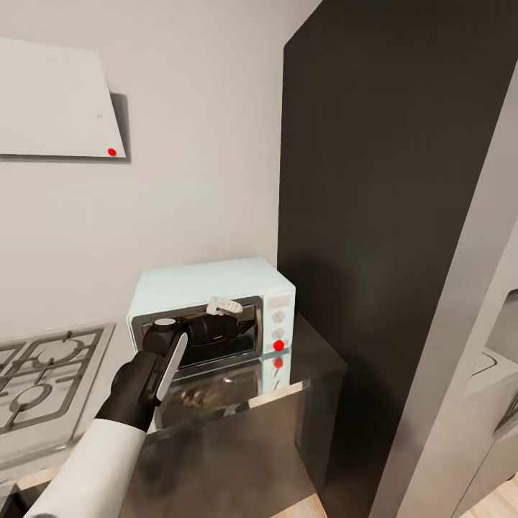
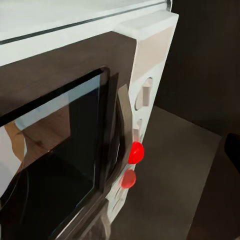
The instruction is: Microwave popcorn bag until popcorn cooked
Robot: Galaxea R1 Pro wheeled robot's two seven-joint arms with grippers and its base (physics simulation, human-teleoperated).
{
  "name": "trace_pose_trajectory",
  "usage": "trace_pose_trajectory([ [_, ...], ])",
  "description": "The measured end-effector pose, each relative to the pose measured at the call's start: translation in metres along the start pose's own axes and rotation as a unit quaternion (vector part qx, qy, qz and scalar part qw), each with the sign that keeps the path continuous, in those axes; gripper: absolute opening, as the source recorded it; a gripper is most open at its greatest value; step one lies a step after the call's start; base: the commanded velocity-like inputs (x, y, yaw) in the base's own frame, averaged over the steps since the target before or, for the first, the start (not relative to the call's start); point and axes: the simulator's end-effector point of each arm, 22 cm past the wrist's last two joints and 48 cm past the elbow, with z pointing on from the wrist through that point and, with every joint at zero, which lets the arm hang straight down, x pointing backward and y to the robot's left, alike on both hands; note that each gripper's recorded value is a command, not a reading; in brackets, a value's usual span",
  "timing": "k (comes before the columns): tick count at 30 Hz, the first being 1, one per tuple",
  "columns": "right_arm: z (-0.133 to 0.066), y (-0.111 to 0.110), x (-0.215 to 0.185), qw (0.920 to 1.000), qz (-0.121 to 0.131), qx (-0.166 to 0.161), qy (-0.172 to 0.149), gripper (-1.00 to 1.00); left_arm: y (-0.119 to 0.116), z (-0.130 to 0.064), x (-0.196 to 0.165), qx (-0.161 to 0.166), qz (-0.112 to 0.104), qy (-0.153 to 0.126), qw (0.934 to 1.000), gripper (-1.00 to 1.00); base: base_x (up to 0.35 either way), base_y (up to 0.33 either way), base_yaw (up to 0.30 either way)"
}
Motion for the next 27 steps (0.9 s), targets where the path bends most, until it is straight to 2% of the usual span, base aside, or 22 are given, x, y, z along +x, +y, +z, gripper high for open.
trace_pose_trajectory([
  [7, 0.0, 0.0, 0.0, 1.0, 0.0, 0.0, 0.0, 1.0, 0.0, 0.0, 0.0, 0.0, 0.0, 0.001, 1.0, 1.0, -0.05, 0.0, 0.0],
  [20, 0.0, -0.002, -0.002, 1.0, -0.001, 0.002, -0.003, 1.0, -0.005, 0.003, 0.0, 0.004, -0.005, 0.002, 1.0, 1.0, -0.335, 0.0, 0.0],
  [23, 0.0, -0.002, -0.001, 1.0, -0.001, 0.002, -0.002, 1.0, -0.008, 0.004, 0.007, 0.006, -0.016, 0.019, 0.9997, 1.0, -0.346, 0.0, 0.0],
  [27, 0.0, -0.002, -0.001, 1.0, -0.001, 0.002, -0.002, 1.0, -0.017, 0.007, 0.009, 0.012, -0.023, 0.025, 0.9994, 1.0, -0.347, 0.0, 0.0],
])
